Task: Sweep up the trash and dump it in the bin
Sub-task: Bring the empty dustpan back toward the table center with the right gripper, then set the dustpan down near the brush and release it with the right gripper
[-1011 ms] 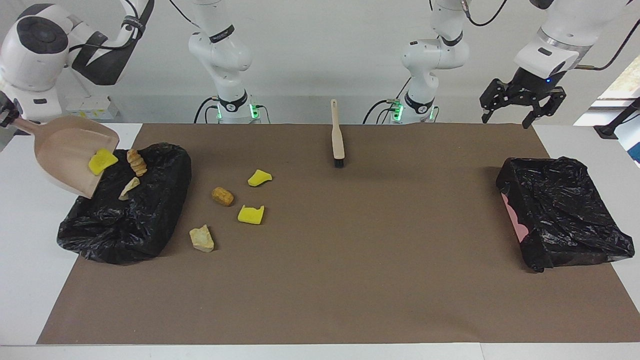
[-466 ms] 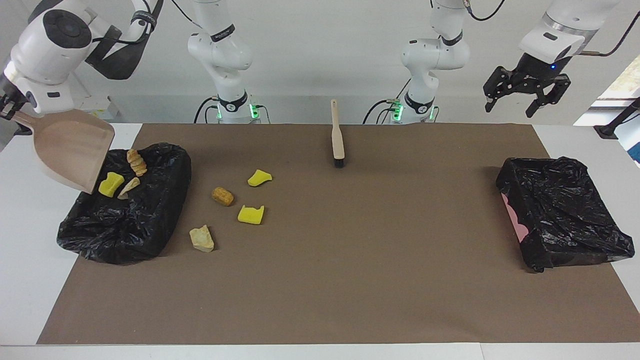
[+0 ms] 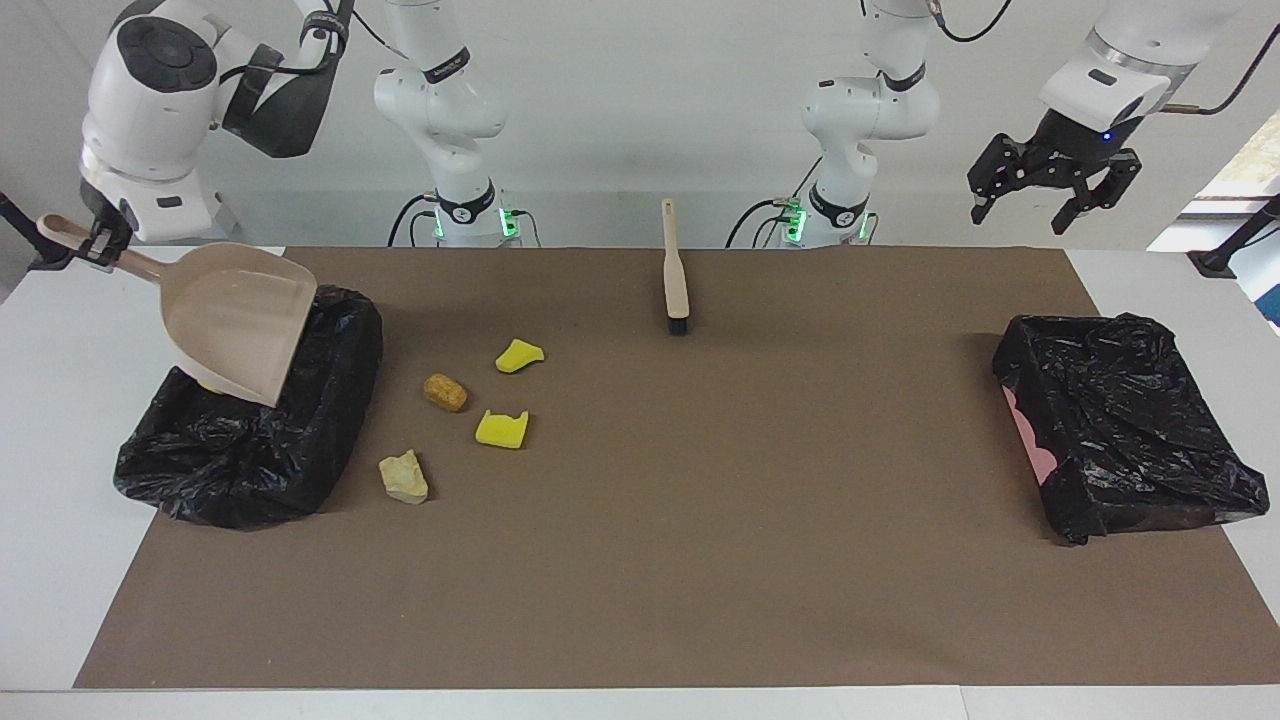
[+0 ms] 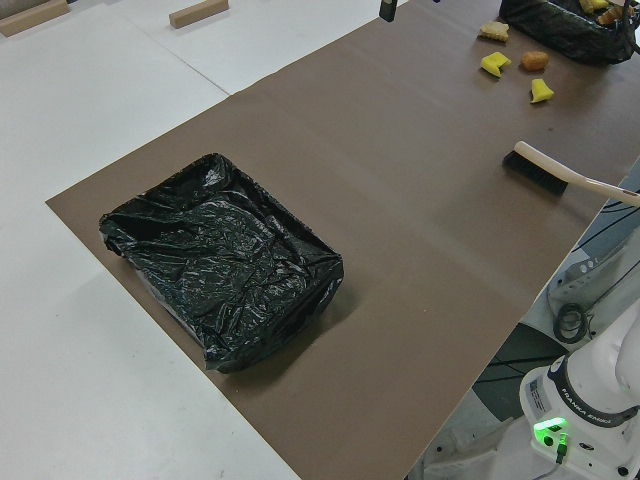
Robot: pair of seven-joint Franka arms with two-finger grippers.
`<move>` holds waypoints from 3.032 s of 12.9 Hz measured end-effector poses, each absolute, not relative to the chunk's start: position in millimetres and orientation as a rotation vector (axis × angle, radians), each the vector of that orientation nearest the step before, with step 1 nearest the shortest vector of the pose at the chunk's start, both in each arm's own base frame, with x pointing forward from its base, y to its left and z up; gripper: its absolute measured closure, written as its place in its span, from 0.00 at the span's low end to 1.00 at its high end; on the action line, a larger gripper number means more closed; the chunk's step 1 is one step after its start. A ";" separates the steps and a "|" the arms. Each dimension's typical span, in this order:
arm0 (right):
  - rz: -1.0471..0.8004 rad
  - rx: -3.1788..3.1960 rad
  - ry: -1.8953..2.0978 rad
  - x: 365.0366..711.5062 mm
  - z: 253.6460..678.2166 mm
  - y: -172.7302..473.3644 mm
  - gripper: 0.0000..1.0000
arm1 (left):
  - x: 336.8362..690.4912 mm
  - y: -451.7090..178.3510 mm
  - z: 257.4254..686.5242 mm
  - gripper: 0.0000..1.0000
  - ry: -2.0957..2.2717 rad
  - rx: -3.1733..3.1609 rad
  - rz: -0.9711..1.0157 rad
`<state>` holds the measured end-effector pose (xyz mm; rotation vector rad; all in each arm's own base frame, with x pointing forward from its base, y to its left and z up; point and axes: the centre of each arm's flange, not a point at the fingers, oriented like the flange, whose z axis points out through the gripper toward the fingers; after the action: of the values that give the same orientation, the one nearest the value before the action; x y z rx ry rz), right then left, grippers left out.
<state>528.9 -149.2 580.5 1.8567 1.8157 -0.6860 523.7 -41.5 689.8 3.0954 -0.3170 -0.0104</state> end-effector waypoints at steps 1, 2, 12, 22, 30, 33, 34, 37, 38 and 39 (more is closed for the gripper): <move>-0.644 1.884 1.846 531.3 573.9 -134.6 0.69 | 523.8 -40.4 689.3 0.00 -0.313 3.096 -0.014; -0.608 1.913 1.867 533.3 565.8 -121.1 0.69 | 523.7 -40.3 689.2 0.00 -0.313 3.096 -0.015; -0.354 2.411 1.642 555.2 480.0 36.9 0.69 | 522.5 -44.3 690.7 0.00 -0.287 3.111 -0.011; -0.279 3.031 0.674 539.2 428.6 227.7 0.69 | 522.9 -26.6 691.8 0.00 -0.220 3.128 -0.008; -0.311 3.124 0.042 531.4 405.4 352.1 0.69 | 521.9 -26.6 692.4 0.00 -0.214 3.129 -0.008; -0.288 3.126 -0.063 535.1 381.9 405.1 0.69 | 520.9 -26.5 691.2 0.00 -0.213 3.129 -0.016; -0.276 3.135 -0.068 538.0 375.9 415.9 0.69 | 520.2 -26.5 690.9 0.00 -0.213 3.128 -0.019; -0.224 3.169 -0.077 543.6 361.4 427.8 0.63 | 518.5 -26.4 689.7 0.00 -0.213 3.128 -0.025; -0.234 3.163 -0.075 542.7 360.7 427.5 0.52 | 518.4 -26.4 689.7 0.00 -0.212 3.128 -0.025; -0.265 3.146 -0.071 539.5 362.7 425.6 0.40 | 518.4 -26.4 689.7 0.00 -0.212 3.128 -0.025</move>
<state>539.5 425.6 362.7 3.1457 -0.0711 -0.2646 518.4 -26.4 689.7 3.1283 -0.2122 -0.0253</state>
